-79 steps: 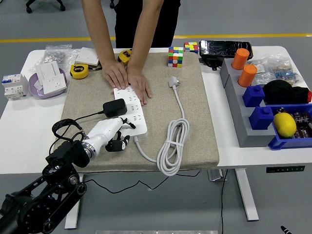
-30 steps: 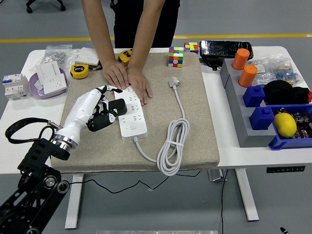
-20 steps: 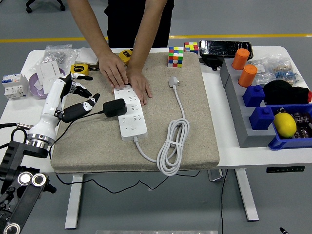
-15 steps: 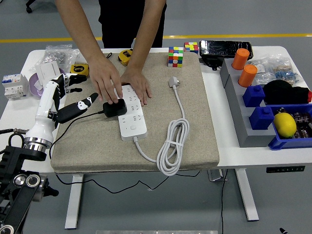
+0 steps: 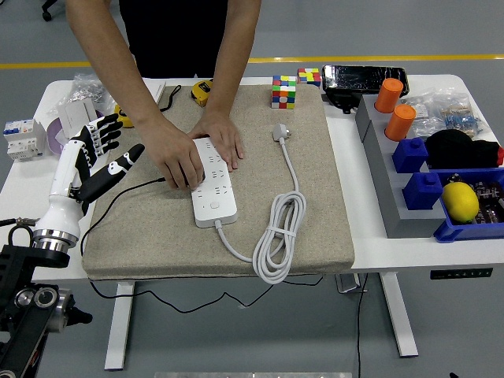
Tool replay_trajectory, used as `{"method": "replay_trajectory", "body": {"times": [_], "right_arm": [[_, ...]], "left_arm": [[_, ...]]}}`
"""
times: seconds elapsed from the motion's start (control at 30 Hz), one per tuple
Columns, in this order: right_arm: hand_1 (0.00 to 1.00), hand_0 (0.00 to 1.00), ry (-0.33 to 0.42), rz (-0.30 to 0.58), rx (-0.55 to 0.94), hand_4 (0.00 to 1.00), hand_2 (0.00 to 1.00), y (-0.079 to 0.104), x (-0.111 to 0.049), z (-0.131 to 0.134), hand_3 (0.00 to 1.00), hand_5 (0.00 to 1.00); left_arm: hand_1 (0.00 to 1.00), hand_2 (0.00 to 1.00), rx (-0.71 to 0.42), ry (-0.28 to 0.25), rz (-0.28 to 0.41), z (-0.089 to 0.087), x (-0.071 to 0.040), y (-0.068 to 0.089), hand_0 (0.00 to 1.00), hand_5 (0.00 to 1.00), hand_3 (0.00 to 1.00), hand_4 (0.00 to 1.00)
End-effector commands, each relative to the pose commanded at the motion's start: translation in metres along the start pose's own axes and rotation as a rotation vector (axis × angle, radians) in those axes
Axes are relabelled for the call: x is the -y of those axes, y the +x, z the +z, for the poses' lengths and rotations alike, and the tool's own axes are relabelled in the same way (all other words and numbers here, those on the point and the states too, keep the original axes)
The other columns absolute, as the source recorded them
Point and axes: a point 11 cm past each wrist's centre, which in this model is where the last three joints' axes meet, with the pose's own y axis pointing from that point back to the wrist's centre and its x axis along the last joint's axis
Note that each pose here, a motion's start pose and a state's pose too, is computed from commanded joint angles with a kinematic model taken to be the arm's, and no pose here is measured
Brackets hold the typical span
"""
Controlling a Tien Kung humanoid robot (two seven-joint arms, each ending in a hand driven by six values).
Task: Pick up the plug,place it near the board,insert it into the board,press the button
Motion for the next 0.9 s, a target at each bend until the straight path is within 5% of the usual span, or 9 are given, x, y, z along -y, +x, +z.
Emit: {"method": "replay_trajectory", "body": {"times": [0.27,0.3,0.5,0.9], "right_arm": [[0.755,0.826,0.004,0.0,0.004,0.998,0.748,0.0,0.0,-0.0002,0.779,0.96],[0.755,0.826,0.003,0.0,0.005,0.998,0.748,0.0,0.0,0.0004,0.779,0.961],[0.755,0.826,-0.003,0.001,0.01,0.998,0.748,0.0003,0.0,0.0029,0.779,0.961],[0.755,0.826,0.0,0.003,0.011,0.998,0.748,0.0013,0.0,0.0016,0.779,0.962]], "left_arm": [[0.835,0.817,-0.009,0.02,0.019,-0.0067,-0.0011,0.0057,0.759,0.469,0.806,0.998],[0.9,0.872,-0.016,0.021,0.021,-0.0072,-0.0008,0.0059,0.849,0.472,0.841,0.998],[0.94,0.906,-0.046,0.026,0.025,-0.0082,0.0004,0.0067,0.908,0.484,0.876,0.998],[0.94,0.904,-0.04,0.03,0.03,-0.0091,0.0,0.0094,0.913,0.492,0.88,0.998]]}}
